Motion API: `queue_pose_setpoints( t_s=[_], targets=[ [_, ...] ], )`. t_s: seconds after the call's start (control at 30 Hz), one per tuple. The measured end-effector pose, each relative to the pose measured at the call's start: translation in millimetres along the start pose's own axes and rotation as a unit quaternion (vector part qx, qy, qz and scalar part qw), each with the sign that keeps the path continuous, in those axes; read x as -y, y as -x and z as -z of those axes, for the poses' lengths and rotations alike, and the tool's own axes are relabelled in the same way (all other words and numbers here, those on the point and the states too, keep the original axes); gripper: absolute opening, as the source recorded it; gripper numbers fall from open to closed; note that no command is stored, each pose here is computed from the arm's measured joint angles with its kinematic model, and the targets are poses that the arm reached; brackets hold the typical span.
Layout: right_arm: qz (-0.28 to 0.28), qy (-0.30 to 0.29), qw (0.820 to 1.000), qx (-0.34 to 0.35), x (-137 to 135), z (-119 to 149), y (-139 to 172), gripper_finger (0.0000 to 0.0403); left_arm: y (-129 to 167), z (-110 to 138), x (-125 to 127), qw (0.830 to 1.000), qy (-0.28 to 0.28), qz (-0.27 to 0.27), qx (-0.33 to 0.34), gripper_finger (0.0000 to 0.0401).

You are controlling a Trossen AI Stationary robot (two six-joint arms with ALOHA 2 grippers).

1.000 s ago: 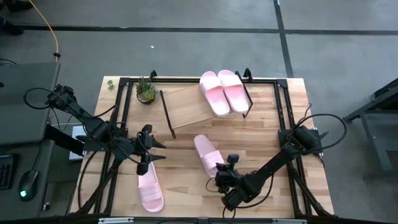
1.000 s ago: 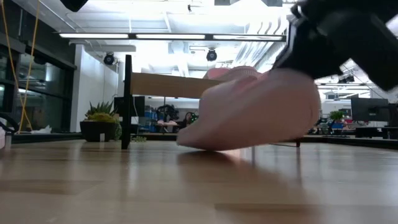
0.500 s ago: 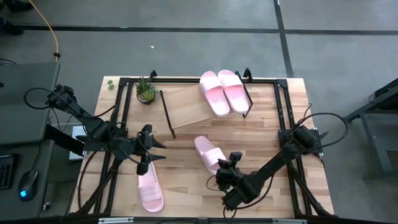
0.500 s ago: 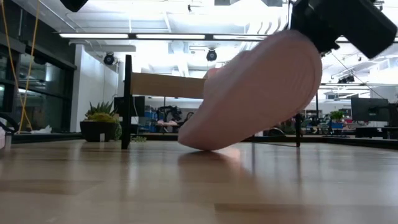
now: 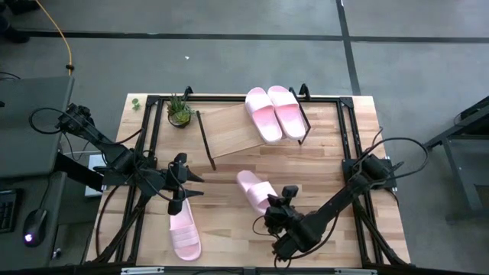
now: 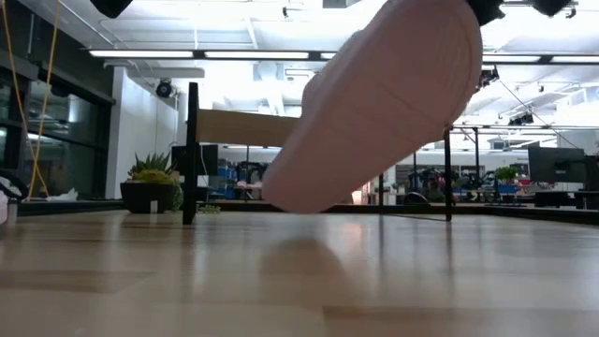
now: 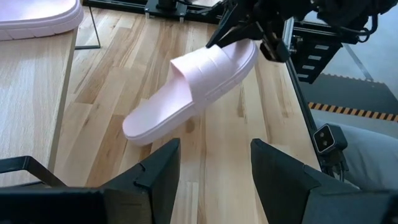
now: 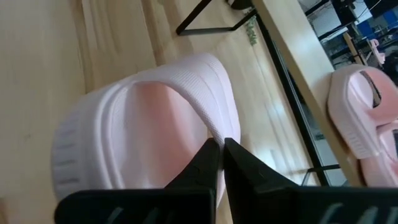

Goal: Pick and place slides into the shelf
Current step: Put the right pink slide on the shelf

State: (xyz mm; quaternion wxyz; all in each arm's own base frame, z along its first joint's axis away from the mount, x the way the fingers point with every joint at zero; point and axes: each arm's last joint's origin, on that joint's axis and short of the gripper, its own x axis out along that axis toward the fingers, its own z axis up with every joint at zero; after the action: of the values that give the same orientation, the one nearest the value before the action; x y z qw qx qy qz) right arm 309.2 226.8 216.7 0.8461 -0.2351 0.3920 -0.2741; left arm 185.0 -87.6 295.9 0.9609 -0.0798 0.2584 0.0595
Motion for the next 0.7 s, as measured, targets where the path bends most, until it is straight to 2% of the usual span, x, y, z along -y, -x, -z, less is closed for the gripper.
queue_pose_setpoints(
  t_s=[0.33,0.7],
  targets=[
    [0.011,0.006,1.0,0.005,17.3,-19.3,16.1,0.0,0.0,0.0,0.0,1.0,-0.002,0.0,0.0,0.0179],
    [0.045,0.026,0.998,0.027,49.3,-42.4,41.4,0.0,0.0,0.0,0.0,1.0,-0.002,0.0,0.0,0.0179]
  ],
)
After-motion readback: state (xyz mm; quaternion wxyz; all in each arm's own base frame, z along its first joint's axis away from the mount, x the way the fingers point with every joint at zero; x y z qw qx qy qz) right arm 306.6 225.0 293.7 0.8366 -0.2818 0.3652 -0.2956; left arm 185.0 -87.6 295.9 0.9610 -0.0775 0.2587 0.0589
